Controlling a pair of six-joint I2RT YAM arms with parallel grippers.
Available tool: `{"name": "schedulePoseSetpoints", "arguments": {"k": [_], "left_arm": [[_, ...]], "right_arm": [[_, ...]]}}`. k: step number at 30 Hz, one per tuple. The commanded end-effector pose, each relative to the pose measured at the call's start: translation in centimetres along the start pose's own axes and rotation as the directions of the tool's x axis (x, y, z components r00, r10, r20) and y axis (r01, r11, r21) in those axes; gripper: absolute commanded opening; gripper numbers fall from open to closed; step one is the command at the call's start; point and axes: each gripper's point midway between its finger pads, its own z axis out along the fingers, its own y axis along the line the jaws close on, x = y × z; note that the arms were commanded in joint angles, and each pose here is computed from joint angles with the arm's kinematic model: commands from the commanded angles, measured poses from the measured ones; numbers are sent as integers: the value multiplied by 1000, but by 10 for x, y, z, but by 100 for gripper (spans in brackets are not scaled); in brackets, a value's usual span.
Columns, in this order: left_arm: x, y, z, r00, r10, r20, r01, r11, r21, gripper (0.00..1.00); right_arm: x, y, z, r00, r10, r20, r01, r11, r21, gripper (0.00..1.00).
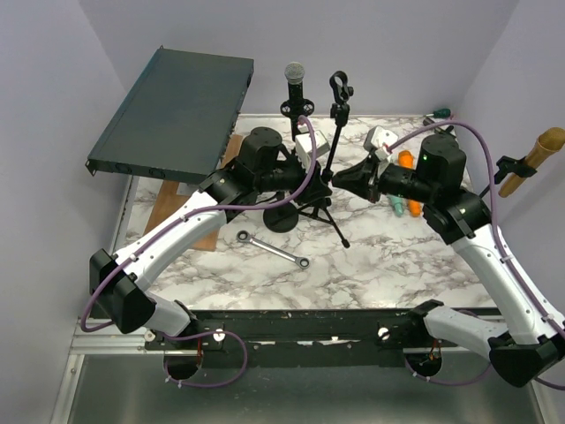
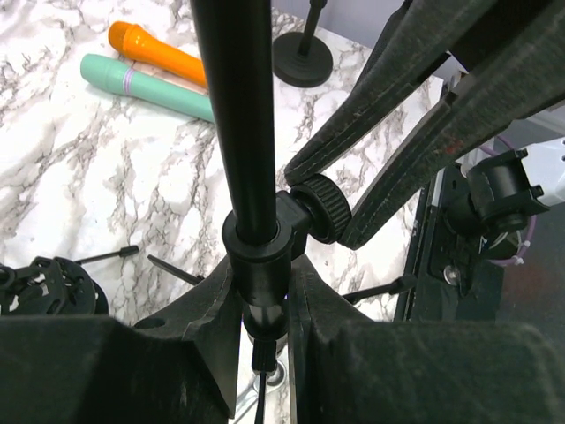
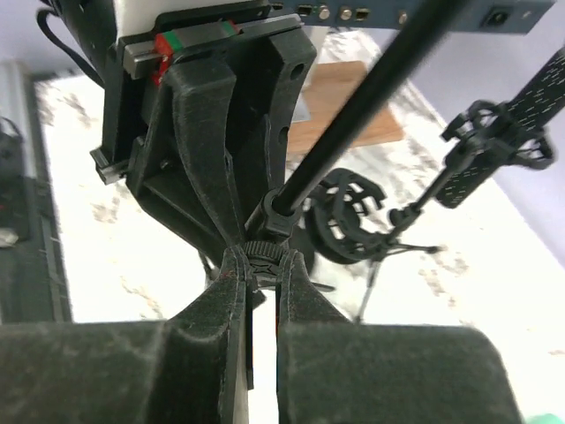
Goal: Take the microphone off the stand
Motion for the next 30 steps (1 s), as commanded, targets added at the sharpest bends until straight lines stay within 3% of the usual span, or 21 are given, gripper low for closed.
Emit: {"name": "schedulePoseSetpoints", "arguments": {"k": [1, 5, 9, 12, 14, 15, 21, 30], "left_arm": [[-21, -31, -11, 997, 47, 62, -54, 992, 118, 0], [-20, -30, -10, 997, 49, 55, -56, 991, 120, 0], [-20, -27, -8, 997, 52, 54, -57, 992, 109, 0], [-18, -23, -7, 997, 55, 49, -59, 994, 96, 0], [-16, -22, -7, 997, 57, 47, -61, 994, 92, 0], [-16, -22, -7, 997, 59, 47, -64, 994, 92, 0], [-9, -22, -9, 996, 78, 43, -82, 992, 92, 0], [2, -20, -12, 995, 96, 27, -98, 992, 80, 0]], "right_arm": [[-18, -53, -18, 920, -364, -143, 389, 891, 234, 1], [-22, -63, -23, 857, -464, -223, 511, 816, 270, 1], [-34, -58, -27, 863, -465, -195, 504, 814, 287, 11], [-47, -42, -29, 913, -395, -103, 408, 869, 280, 41], [-59, -31, -31, 944, -328, -25, 322, 907, 270, 70], [-65, -26, -33, 959, -282, 14, 268, 926, 266, 78], [-92, -23, -43, 983, -59, 174, 12, 966, 257, 81], [-131, -38, -50, 944, 143, 297, -212, 954, 212, 82]]}}
